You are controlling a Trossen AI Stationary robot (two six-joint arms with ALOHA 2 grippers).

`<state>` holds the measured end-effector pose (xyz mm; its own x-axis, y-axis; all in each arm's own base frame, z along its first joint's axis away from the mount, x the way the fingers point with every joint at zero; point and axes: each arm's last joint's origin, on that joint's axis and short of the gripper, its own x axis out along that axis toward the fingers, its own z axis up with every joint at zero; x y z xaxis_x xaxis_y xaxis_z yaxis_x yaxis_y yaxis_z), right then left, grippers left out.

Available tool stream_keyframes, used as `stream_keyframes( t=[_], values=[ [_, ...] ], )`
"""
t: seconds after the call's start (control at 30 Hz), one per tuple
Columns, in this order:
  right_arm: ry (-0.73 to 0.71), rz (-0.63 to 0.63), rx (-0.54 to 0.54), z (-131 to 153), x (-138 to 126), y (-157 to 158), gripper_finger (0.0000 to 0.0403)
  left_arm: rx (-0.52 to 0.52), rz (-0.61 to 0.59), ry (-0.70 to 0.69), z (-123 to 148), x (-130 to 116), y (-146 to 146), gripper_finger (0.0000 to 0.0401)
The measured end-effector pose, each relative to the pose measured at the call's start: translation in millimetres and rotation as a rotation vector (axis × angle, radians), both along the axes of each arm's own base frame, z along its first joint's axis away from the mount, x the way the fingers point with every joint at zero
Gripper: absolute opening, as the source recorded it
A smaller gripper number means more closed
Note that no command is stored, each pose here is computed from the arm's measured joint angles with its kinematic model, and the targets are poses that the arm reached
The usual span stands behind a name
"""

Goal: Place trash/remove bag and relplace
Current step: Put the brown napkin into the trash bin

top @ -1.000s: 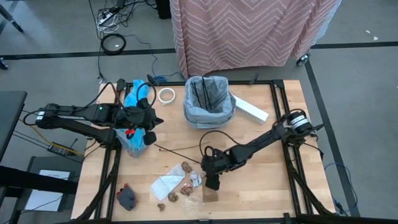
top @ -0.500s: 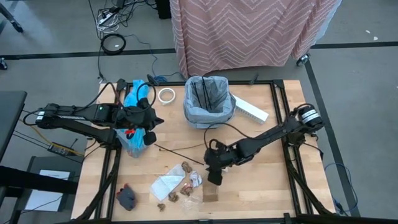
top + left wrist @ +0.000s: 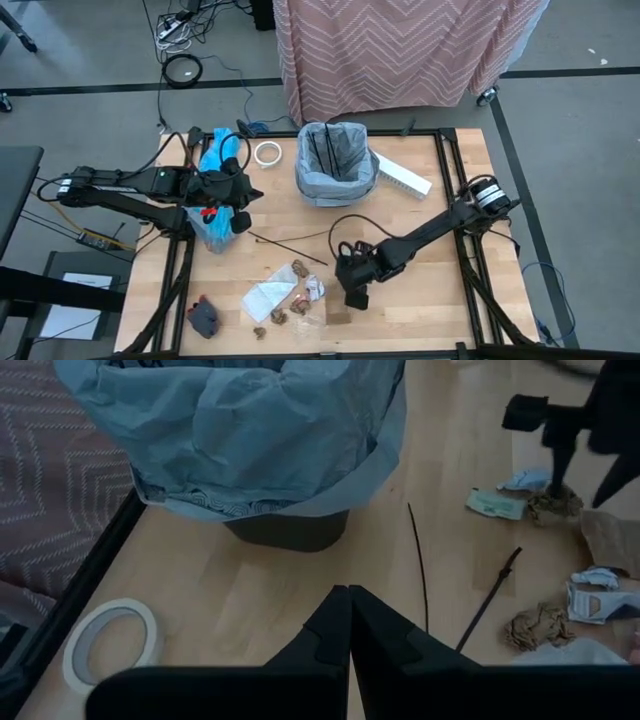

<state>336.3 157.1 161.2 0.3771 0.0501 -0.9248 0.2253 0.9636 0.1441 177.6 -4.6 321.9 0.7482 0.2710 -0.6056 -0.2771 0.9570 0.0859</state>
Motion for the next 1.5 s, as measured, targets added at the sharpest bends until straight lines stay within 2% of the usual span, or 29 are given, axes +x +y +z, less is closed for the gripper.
stream_keyframes(
  t=[0.17, 0.23, 0.3, 0.4, 0.43, 0.63, 0.73, 0.83, 1.0, 1.13, 1.2, 1.33, 1.5],
  values=[
    [0.045, -0.061, -0.003, -18, 4, -2, 0.0162, 0.006, 0.008, -0.007, 1, 0, 0, 0.0015],
    [0.046, -0.093, 0.004, -19, 6, -4, 0.0148, 0.006, 0.008, -0.004, 0, 0, 0, 0.0015],
    [0.047, -0.102, 0.005, -18, 6, -6, 0.0115, 0.006, 0.008, -0.005, 0, 0, 0, 0.0015],
    [0.046, -0.104, 0.0, -13, 4, -8, 0.0031, 0.007, 0.008, -0.004, 0, 0, 0, 0.0015],
    [0.042, -0.104, 0.002, -10, 3, -9, 0.0018, 0.007, 0.009, -0.005, 0, 0, 0, 0.0015],
    [0.009, -0.149, 0.041, 18, -5, -12, 0.0006, 0.007, 0.009, -0.004, 0, 0, 0, 0.0015],
    [-0.071, -0.181, 0.064, 46, -12, -16, 0.0004, 0.005, 0.01, -0.005, 0, 0, 0, 0.0015],
    [-0.208, -0.212, 0.04, 88, -19, -25, 0.0003, 0.002, 0.013, -0.006, 0, 0, 0, 0.0015],
    [-0.495, -0.297, -0.174, 169, -36, -52, 0.0002, 0.001, 0.013, -0.008, 0, 0, 0, 0.0015],
    [-0.636, -0.389, -0.394, 216, -51, -92, 0.0001, 0.001, 0.013, -0.01, 1, 0, 0, 0.0015],
    [-0.645, -0.428, -0.463, 228, -56, -116, 0.0001, 0.0, 0.014, -0.021, 1, 1, 0, 0.0015],
    [-0.609, -0.496, -0.517, 236, -61, -165, 0.0005, -0.003, 0.014, -0.057, 4, 3, 0, 0.0015],
    [-0.542, -0.396, -0.478, 229, -54, -207, 0.0057, -0.006, 0.014, -0.089, 7, 5, 0, 0.0015]
  ],
)
